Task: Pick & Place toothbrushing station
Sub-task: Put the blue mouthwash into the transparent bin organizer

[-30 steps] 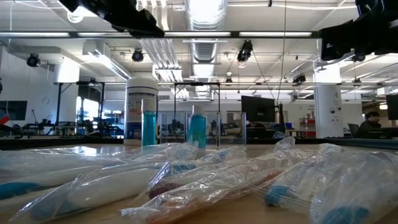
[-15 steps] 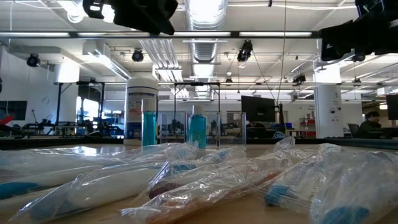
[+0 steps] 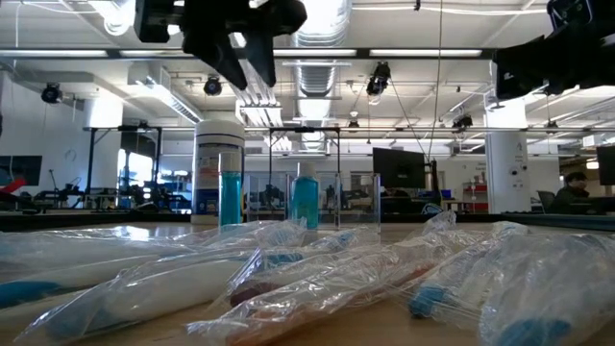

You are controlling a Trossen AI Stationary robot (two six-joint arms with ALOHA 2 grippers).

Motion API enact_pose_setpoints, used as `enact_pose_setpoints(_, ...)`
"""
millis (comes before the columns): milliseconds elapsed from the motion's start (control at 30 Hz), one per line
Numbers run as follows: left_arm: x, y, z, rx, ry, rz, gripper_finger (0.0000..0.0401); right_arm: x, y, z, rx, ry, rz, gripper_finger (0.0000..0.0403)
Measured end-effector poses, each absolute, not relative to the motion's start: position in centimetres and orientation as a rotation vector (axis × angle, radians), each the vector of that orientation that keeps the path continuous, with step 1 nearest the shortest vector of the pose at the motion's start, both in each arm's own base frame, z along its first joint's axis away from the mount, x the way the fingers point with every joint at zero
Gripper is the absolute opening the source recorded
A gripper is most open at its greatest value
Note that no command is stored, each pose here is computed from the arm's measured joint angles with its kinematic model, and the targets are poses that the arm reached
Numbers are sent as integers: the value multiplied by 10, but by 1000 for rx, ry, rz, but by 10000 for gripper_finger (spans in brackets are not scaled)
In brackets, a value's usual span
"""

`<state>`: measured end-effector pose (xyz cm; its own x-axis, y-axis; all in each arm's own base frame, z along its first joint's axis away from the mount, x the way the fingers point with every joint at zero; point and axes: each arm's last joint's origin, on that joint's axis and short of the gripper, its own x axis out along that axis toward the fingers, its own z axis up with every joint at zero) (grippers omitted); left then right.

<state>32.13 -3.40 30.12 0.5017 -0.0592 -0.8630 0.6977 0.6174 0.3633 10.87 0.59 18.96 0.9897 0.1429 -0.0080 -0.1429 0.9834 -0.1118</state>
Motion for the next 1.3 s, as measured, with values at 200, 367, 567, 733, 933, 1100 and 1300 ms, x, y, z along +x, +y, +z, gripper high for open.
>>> enact_pose_setpoints(200,328,-36,284,814,1063,-605,165,109,6,190,-116,0,144,8)
enact_pose_setpoints(367,329,-41,269,849,1104,-666,165,109,6,187,-113,26,145,8)
enact_pose_setpoints(567,331,-48,258,894,1120,-722,165,109,6,187,-110,22,145,8)
enact_pose_setpoints(733,336,-49,253,910,1112,-719,165,109,6,188,-110,22,145,8)
enact_pose_setpoints(933,337,-48,252,964,1104,-733,165,109,6,188,-111,21,144,8)
enact_pose_setpoints(1100,337,-48,250,1001,1098,-760,165,109,6,188,-111,21,144,8)
enact_pose_setpoints(1300,332,-46,238,1050,1137,-777,165,109,6,188,-115,21,144,8)
